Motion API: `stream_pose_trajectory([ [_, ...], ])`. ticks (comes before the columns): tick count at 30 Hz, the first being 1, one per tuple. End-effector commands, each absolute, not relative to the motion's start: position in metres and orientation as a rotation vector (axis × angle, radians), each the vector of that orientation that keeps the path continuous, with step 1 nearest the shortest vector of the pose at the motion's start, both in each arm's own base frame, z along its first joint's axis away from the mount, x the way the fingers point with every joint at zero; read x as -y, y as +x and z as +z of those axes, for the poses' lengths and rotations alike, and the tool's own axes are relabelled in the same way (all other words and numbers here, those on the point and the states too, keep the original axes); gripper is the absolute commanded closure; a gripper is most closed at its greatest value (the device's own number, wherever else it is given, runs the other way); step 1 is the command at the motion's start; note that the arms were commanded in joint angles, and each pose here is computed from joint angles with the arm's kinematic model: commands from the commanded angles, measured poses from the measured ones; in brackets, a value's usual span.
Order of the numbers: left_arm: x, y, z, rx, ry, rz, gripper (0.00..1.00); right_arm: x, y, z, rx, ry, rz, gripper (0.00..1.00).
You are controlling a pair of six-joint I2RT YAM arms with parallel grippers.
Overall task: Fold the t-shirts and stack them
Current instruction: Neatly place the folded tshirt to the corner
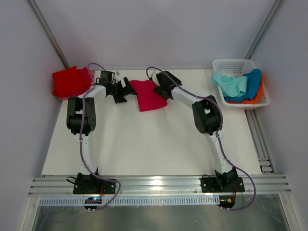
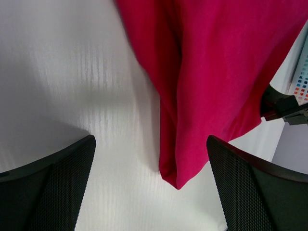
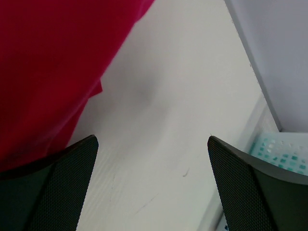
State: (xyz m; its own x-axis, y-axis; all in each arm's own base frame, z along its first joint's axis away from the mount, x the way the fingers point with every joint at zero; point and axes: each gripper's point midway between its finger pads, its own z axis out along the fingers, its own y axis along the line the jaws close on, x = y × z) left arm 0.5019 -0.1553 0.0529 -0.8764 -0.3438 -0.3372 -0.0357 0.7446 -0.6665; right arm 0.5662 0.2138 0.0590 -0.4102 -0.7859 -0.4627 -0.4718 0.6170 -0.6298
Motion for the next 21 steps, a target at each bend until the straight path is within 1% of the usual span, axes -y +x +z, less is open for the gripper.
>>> stream_pose_trajectory([
  [1,0.158,0.525,0.063,-2.415,-0.25,-0.972,0.01,-0.2,0.575,0.148,-1.907,-0.824,-0.664,0.01],
  [3,0.159,0.527,0.059,-2.413,-0.25,-0.979,0.01,-0.187,0.574,0.166,-1.882,-0.791,-0.731,0.01],
  [7,0.164,0.534,0.054,-2.399,-0.257,-1.014,0.01,-0.17,0.579,0.18,-1.835,-0.735,-0.798,0.0],
  [10,0.169,0.537,0.053,-2.397,-0.259,-1.034,0.01,-0.157,0.586,0.172,-1.827,-0.745,-0.881,0.01],
  [21,0.191,0.535,0.031,-2.436,-0.217,-1.034,0.01,-0.139,0.601,0.117,-1.88,-0.822,-0.96,0.01],
])
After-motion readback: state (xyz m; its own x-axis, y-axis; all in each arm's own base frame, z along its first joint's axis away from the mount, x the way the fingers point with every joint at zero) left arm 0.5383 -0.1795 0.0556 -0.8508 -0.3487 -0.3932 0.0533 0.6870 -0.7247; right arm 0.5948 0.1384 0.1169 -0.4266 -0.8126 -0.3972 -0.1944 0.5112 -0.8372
